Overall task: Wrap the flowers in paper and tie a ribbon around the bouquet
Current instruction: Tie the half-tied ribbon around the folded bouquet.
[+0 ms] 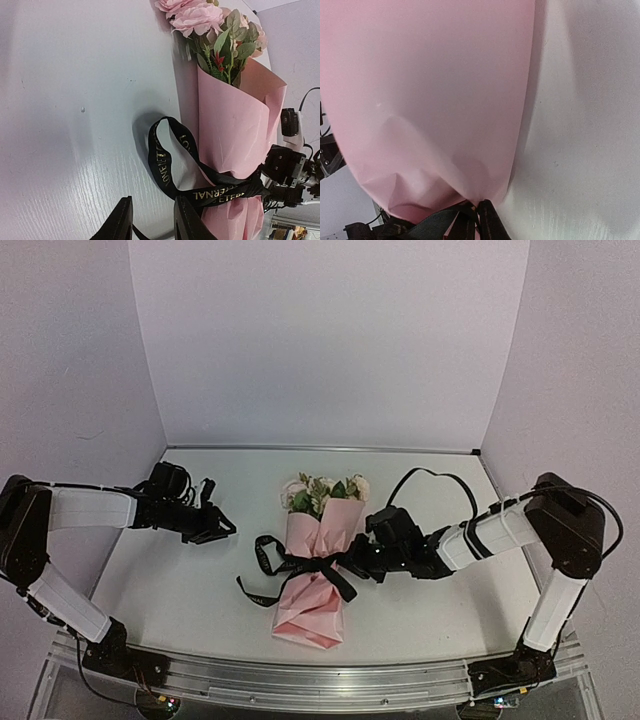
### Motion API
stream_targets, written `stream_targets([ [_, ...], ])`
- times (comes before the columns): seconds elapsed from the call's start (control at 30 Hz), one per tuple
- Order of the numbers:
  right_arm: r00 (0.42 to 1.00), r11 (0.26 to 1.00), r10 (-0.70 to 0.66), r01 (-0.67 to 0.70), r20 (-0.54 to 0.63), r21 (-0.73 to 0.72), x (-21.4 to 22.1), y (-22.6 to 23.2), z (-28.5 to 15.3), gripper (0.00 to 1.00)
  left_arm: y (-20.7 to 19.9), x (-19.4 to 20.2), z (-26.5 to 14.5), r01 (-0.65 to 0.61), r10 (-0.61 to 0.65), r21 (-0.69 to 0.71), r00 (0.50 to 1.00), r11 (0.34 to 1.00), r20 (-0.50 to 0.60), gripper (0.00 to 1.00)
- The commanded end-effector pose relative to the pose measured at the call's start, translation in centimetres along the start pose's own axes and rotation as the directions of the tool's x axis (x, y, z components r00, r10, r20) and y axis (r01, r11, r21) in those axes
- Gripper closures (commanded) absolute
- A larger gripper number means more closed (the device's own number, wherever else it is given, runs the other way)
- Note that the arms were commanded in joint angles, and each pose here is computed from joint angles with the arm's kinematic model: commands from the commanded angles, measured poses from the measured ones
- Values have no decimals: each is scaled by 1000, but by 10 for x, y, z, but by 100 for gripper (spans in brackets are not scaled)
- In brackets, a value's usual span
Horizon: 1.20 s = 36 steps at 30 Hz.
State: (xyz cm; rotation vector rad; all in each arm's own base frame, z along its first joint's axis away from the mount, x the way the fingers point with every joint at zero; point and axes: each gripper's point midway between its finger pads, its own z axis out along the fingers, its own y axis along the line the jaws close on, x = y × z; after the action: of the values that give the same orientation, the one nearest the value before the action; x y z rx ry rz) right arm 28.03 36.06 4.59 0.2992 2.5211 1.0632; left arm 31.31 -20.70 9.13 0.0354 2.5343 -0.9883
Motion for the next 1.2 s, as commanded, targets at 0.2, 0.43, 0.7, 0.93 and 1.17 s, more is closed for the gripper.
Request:
stream_targets([
  [0.2, 992, 991, -124, 123, 27, 58, -8, 13, -16, 80, -14, -9, 1, -44, 44, 42, 999, 998, 3, 71],
  [0.43, 986, 983, -161, 157, 40, 92, -13, 12, -24, 89, -13, -8, 2, -43, 44, 46, 999, 998, -1, 71],
  [0.7, 979, 970, -198, 189, 47, 150, -16, 5, -33, 100, -16, -9, 3, -50, 50, 57, 999, 997, -5, 71],
  [0.93, 970, 945, -238, 219, 52, 244, -19, -13, -50, 100, -29, -6, 9, -90, 94, 87, 995, 992, -37, 67],
  [1.17, 956, 913, -284, 245, 77, 326, -25, -29, -71, 100, -38, 9, 27, -24, 31, 77, 995, 997, -96, 67],
])
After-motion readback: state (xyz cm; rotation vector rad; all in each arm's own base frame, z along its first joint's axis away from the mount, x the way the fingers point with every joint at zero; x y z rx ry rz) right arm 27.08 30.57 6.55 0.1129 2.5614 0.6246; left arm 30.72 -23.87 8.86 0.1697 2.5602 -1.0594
